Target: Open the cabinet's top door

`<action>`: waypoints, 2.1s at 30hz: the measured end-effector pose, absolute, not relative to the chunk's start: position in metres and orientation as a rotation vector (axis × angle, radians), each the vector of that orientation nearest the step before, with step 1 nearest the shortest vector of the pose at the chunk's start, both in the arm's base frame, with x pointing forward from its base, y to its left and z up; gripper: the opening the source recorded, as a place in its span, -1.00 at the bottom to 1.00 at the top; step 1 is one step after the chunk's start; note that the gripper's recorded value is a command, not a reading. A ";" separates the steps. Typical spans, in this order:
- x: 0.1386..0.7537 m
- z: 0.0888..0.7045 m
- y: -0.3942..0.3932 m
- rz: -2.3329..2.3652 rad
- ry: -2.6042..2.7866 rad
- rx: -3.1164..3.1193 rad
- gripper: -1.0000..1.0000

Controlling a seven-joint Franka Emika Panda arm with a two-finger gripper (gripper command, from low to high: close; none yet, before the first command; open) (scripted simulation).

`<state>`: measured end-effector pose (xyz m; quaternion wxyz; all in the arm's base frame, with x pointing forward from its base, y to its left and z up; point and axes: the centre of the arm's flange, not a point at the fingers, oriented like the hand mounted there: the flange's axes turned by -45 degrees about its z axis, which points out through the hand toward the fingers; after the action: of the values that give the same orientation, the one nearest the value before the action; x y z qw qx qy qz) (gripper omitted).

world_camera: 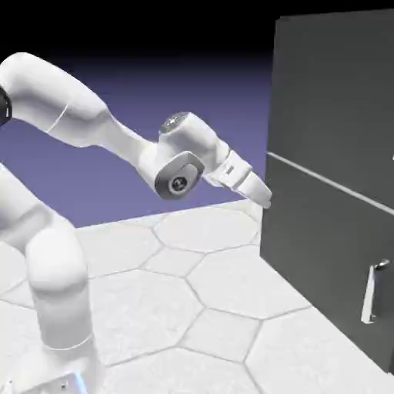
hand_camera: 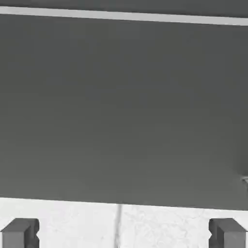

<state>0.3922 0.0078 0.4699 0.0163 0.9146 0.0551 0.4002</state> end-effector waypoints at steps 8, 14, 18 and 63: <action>0.403 0.543 0.022 1.393 0.687 2.504 0.00; 0.404 0.591 0.023 1.438 0.973 2.189 0.00; 0.403 0.619 0.019 1.435 1.118 1.969 0.00; 0.490 0.610 -0.203 0.134 1.559 0.056 0.00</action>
<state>0.4901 -0.2033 0.6098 0.7088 0.0251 0.7024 0.0606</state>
